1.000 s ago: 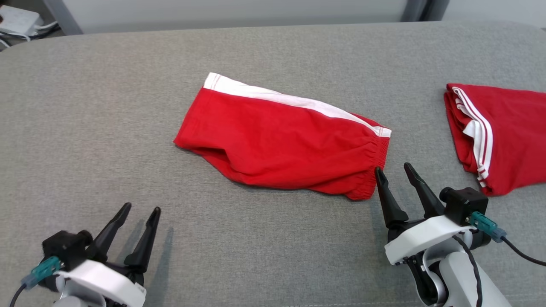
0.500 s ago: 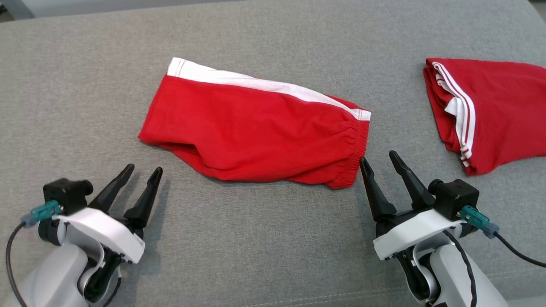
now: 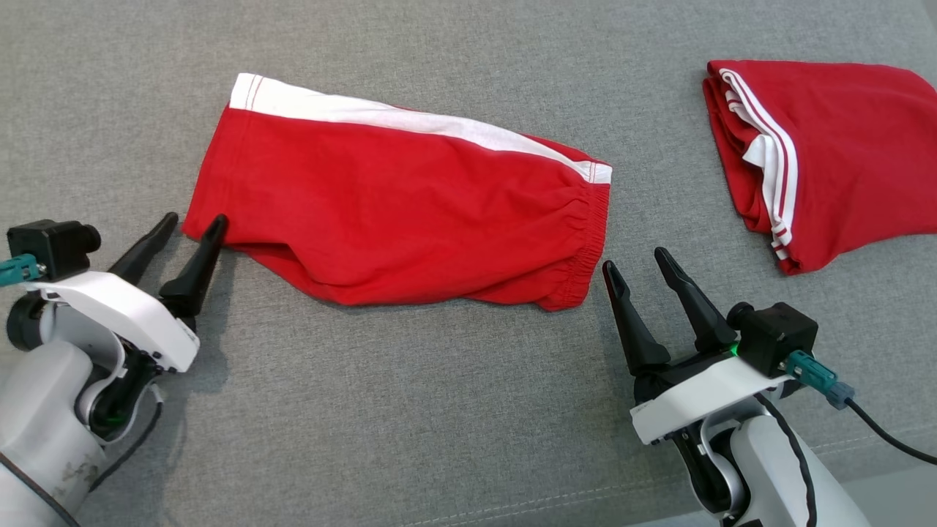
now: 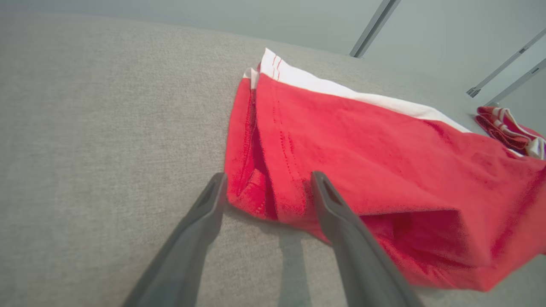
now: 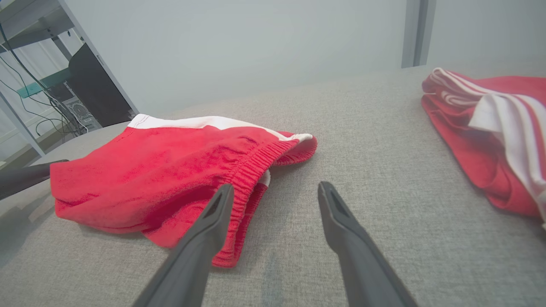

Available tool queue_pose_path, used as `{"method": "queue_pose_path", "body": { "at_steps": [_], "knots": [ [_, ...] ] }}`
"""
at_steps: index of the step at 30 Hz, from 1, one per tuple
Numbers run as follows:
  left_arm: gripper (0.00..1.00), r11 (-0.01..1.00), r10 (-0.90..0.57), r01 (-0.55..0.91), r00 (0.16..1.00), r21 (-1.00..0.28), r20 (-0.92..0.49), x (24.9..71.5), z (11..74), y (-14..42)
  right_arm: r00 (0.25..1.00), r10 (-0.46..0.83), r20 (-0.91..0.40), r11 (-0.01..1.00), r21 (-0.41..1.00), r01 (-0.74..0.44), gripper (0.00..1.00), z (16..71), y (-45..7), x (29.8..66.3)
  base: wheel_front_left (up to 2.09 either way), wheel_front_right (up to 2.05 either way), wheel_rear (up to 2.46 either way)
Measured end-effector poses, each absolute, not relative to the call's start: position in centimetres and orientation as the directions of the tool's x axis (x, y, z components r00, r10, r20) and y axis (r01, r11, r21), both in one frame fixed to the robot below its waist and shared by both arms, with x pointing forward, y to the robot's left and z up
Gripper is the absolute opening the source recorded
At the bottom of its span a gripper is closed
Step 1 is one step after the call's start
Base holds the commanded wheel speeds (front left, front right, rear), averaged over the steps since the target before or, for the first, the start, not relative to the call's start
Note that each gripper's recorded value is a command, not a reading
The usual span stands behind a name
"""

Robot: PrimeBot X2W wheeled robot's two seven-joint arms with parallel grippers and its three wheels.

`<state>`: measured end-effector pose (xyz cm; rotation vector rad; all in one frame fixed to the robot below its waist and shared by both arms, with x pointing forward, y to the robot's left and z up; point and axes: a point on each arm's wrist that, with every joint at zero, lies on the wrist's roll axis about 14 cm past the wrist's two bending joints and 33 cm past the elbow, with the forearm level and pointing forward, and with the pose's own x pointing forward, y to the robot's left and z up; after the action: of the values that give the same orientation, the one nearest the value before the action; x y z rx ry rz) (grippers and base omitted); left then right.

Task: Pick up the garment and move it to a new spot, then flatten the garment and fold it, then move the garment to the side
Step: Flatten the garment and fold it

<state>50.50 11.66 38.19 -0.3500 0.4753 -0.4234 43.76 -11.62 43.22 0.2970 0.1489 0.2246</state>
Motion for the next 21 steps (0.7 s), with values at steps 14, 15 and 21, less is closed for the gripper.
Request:
{"method": "queue_pose_path", "body": {
  "at_steps": [14,15,21],
  "knots": [
    [1.0,0.869,-0.48,0.338,0.753,-0.362,-0.449,51.4,35.7,11.6,0.964,0.239,-0.119,0.933,0.305,-0.193,1.0,42.8,-11.8,43.7,0.0,0.0,0.0],
    [1.0,0.87,-0.479,0.339,0.753,-0.358,-0.451,51.6,35.6,11.7,0.964,0.24,-0.118,0.932,0.305,-0.195,1.0,42.9,-11.8,43.7,0.0,0.0,0.0],
    [0.0,0.864,-0.49,0.345,0.744,-0.366,-0.454,51.6,35.4,11.3,0.963,0.248,-0.104,0.928,0.312,-0.205,1.0,43.2,-11.4,43.8,0.0,0.0,0.0]
  ]
}}
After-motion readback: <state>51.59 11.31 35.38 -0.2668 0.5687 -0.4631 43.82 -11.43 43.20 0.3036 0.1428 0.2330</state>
